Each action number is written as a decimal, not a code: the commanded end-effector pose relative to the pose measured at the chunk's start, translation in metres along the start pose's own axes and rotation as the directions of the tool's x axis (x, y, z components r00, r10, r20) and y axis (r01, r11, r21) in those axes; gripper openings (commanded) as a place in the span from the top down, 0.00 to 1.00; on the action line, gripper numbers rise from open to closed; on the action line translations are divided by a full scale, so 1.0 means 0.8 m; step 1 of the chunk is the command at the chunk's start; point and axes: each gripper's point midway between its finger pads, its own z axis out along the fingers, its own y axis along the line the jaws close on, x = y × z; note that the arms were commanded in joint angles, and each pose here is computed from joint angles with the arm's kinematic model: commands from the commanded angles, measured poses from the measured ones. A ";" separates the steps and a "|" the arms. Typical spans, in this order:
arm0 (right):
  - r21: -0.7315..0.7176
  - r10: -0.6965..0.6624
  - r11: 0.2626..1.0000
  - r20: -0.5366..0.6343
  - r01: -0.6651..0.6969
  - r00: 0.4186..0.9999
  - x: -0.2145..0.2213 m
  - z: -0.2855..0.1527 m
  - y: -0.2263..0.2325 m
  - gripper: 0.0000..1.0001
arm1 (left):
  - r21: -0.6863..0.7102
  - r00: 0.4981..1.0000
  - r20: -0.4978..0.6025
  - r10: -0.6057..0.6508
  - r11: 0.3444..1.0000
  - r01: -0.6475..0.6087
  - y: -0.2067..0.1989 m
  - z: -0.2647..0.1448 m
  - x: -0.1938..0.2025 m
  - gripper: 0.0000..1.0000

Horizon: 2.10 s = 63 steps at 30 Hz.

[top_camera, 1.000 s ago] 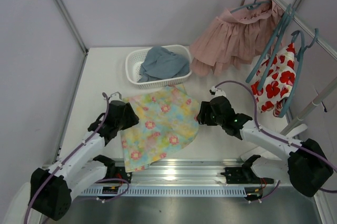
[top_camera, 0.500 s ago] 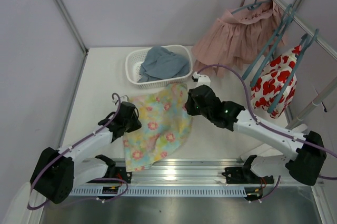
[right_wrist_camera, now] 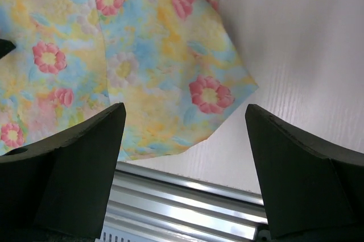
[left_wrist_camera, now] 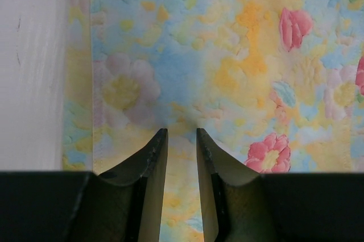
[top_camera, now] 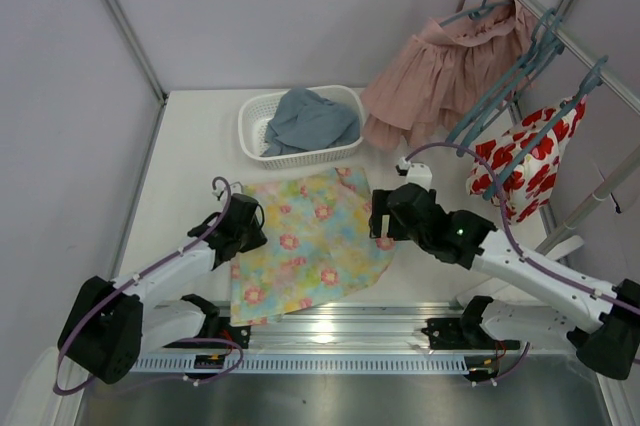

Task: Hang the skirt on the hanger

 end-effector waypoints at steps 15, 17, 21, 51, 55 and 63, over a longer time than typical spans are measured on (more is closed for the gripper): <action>-0.160 -0.049 0.985 0.081 0.062 0.996 0.016 0.067 -0.044 0.12 | -0.034 0.999 0.046 0.021 0.999 -0.020 -0.006 -0.003 -0.026 0.68; -0.172 -0.089 0.980 0.073 0.101 0.993 0.019 0.077 -0.040 0.14 | -0.036 0.999 0.043 0.022 0.999 -0.021 -0.005 -0.002 -0.024 0.68; -0.213 -0.122 0.969 0.024 0.124 0.992 0.030 0.094 -0.027 0.39 | -0.040 0.999 0.035 0.023 0.999 -0.022 -0.005 0.000 -0.023 0.67; 0.025 0.128 0.992 -0.186 -0.125 0.974 0.053 -0.047 -0.058 0.03 | 0.245 0.895 0.250 0.370 0.870 -0.428 -0.145 -0.064 -0.144 0.38; 0.054 0.172 0.985 -0.149 -0.166 0.974 0.034 -0.014 -0.070 0.01 | 0.204 0.868 0.178 0.464 0.845 -0.494 -0.162 -0.028 -0.154 0.36; 0.059 0.273 0.961 -0.061 -0.269 0.960 0.003 0.030 -0.103 0.02 | 0.115 0.865 0.028 0.500 0.858 -0.500 -0.147 0.048 -0.129 0.36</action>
